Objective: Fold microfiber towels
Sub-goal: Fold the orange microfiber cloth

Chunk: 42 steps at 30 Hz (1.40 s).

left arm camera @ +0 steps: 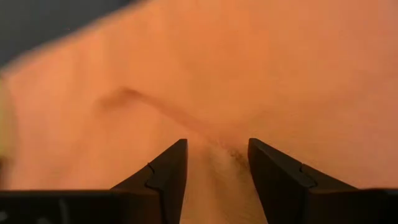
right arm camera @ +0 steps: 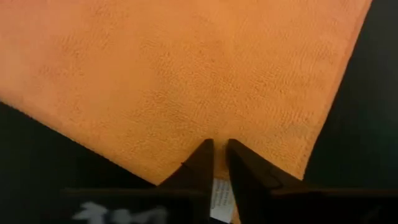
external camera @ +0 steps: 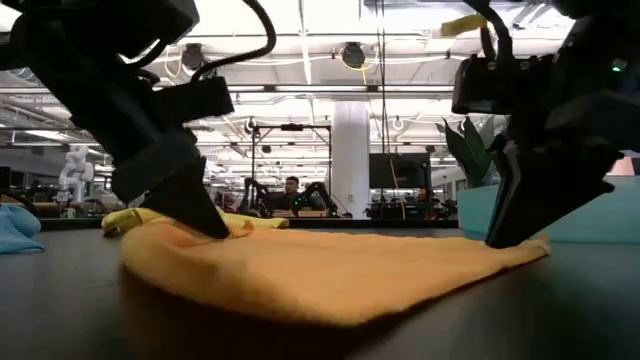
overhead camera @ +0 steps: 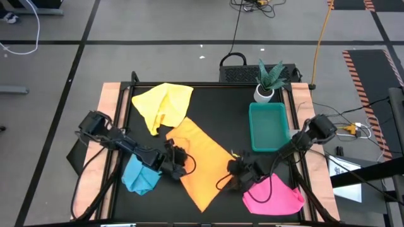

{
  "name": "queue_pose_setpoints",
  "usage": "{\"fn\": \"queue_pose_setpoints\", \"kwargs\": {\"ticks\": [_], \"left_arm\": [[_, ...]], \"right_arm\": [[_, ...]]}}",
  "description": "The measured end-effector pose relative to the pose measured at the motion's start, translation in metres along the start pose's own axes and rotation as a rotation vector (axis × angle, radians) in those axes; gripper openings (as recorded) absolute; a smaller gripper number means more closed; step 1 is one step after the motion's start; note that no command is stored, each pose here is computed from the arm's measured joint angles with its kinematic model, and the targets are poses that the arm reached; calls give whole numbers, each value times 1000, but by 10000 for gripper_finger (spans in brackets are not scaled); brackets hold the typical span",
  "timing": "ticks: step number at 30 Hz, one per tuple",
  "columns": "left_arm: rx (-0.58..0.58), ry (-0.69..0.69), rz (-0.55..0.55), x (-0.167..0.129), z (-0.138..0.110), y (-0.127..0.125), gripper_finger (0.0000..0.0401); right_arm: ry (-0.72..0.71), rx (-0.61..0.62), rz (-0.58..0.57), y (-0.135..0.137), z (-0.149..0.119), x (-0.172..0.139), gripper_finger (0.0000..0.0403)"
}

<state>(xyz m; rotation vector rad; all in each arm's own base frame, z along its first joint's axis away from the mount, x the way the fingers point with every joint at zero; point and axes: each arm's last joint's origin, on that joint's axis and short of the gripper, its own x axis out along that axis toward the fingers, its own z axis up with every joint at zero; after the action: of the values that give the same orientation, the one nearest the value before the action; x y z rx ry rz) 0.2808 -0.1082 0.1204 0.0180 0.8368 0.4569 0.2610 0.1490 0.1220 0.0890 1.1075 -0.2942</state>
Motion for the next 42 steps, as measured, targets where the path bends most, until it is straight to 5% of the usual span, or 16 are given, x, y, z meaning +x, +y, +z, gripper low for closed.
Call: {"fn": "queue_pose_setpoints", "kwargs": {"ticks": [4,8,13,16,22,36,42], "left_arm": [[36,-82,80,-5,13,10,172],[31,-157,71,-8,28,15,172],[28,-282,-170,-5,47,1,172],[32,-335,-272,7,49,-8,172],[-36,-343,-250,40,42,-9,172],[-128,-258,-193,75,26,-2,171],[-90,-264,-188,74,26,-2,85]], "right_arm": [[14,89,5,11,-15,-7,5],[57,235,205,35,-26,-22,6],[-168,133,385,57,-19,-42,1],[-324,121,336,53,-2,-41,1],[-279,179,200,25,21,-9,0],[-163,55,389,50,-3,-23,0],[-139,58,434,64,-22,-33,0]]}}
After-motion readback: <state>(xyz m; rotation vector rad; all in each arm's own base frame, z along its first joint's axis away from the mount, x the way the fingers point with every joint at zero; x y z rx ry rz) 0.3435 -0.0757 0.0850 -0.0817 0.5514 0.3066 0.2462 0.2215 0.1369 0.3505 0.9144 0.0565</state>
